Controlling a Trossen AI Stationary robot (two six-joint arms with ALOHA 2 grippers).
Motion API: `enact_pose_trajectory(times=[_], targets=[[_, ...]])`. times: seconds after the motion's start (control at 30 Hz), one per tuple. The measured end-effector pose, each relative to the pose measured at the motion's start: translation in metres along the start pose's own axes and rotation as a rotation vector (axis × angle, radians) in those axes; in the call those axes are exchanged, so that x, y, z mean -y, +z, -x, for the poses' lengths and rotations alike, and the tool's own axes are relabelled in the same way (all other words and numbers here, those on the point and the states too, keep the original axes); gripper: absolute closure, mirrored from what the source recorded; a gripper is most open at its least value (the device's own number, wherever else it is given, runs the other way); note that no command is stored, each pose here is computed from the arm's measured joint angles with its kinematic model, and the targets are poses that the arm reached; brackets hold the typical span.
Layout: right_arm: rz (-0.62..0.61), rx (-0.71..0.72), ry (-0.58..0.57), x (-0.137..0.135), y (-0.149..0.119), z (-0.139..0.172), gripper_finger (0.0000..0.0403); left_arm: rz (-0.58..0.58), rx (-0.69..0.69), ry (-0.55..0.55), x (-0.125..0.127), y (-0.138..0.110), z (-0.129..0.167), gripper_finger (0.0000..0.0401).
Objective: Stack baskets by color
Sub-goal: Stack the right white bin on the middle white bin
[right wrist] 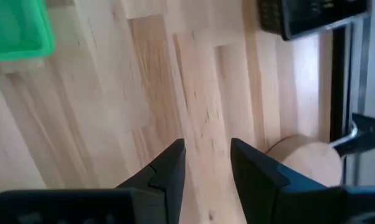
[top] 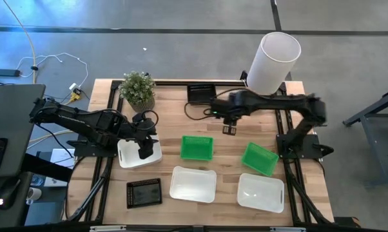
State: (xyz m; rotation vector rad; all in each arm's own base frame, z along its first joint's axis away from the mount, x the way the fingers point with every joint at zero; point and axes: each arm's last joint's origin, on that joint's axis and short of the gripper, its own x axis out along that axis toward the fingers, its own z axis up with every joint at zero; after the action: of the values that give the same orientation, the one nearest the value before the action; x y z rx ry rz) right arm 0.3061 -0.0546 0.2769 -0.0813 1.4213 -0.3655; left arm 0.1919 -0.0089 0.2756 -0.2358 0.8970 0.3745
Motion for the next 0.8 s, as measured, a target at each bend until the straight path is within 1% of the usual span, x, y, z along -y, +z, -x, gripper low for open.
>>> enact_pose_trajectory(times=[0.2, 0.4, 0.6, 0.8], targets=[[-0.097, 0.117, 0.026, -0.009, -0.047, 0.027, 0.0288, 0.027, 0.001, 0.001, 0.000, 0.000, 0.000, 0.0261], [-0.146, 0.209, 0.087, -0.028, -0.090, 0.053, 0.0288, 0.030, 0.004, 0.002, 0.000, 0.000, 0.000, 0.0261], [-0.211, 0.196, 0.184, -0.046, -0.121, 0.065, 0.0288, 0.030, 0.004, 0.001, 0.000, 0.000, 0.000, 0.0261], [-0.210, 0.152, 0.220, -0.066, -0.133, 0.066, 0.0288, 0.029, 0.004, 0.001, 0.000, 0.000, 0.000, 0.0261]])
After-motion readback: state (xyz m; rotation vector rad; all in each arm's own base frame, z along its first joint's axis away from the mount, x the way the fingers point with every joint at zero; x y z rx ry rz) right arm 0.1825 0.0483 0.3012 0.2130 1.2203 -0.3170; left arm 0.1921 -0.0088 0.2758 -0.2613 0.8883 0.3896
